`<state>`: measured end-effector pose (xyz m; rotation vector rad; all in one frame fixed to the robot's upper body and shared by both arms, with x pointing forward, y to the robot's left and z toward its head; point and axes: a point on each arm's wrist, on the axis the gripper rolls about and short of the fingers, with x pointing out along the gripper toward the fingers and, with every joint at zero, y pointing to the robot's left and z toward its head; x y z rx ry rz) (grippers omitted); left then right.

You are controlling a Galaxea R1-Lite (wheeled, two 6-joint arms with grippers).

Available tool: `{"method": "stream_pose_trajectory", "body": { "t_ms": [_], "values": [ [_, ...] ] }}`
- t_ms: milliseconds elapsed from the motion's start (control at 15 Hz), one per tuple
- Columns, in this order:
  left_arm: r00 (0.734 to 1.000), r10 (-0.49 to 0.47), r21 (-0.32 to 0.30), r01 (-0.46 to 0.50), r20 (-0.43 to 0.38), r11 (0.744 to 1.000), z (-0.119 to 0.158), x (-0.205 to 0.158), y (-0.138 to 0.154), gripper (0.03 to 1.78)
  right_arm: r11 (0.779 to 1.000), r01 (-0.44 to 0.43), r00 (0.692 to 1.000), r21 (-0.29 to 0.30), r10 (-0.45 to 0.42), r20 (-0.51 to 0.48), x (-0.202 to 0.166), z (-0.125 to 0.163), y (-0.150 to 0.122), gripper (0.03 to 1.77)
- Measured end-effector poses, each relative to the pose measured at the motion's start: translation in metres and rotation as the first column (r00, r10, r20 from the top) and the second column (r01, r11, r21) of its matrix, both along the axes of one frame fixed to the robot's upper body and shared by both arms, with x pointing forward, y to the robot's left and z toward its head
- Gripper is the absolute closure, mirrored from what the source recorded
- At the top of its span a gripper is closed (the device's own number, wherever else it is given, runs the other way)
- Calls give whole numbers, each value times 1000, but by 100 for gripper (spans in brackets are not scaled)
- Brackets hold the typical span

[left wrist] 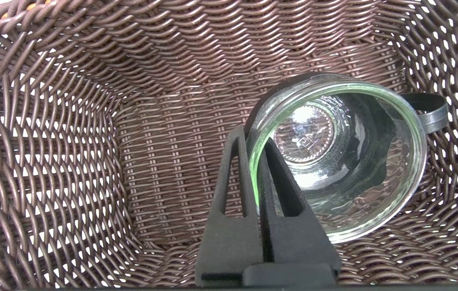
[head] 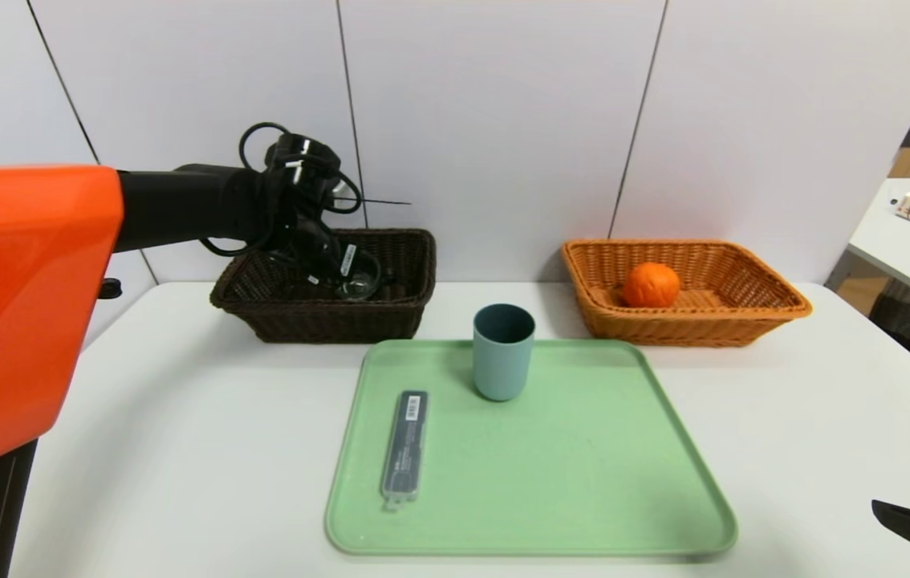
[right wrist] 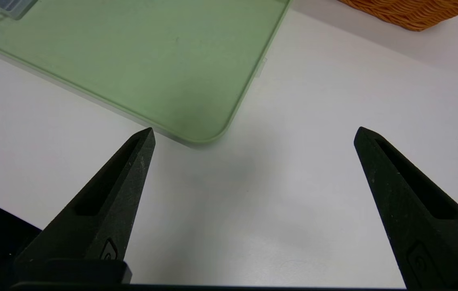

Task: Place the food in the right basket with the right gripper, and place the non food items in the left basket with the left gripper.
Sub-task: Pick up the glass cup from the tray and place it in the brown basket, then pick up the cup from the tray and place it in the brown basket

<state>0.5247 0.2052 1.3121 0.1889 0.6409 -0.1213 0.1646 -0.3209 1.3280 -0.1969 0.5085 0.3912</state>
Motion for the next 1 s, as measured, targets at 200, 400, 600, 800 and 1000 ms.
{"method": "stream_pose_trajectory", "body": {
  "t_ms": [200, 400, 600, 800, 1000],
  "values": [
    [1000, 8, -4, -8, 1, 1000, 0, 1, 2, 120, 1000, -2, 1000, -5, 2, 1, 0, 0, 0, 10],
    [1000, 17, -15, -17, -1, 1000, 0, 1, 2, 86, 1000, -3, 1000, -7, 3, 1, 0, 0, 0, 10],
    [1000, 18, -17, -18, 3, 1000, 2, 0, 2, 62, 1000, -1, 1000, -7, 2, 1, 0, 0, 0, 10],
    [1000, 17, -20, -17, 15, 1000, 10, -5, 3, 45, 1000, -3, 1000, -7, 3, 1, 1, 0, 0, 10],
    [999, 15, -25, -14, 33, 1000, 23, -12, 4, 34, 1000, -6, 1000, -6, 6, 0, 1, 0, 0, 10]
  ]
}}
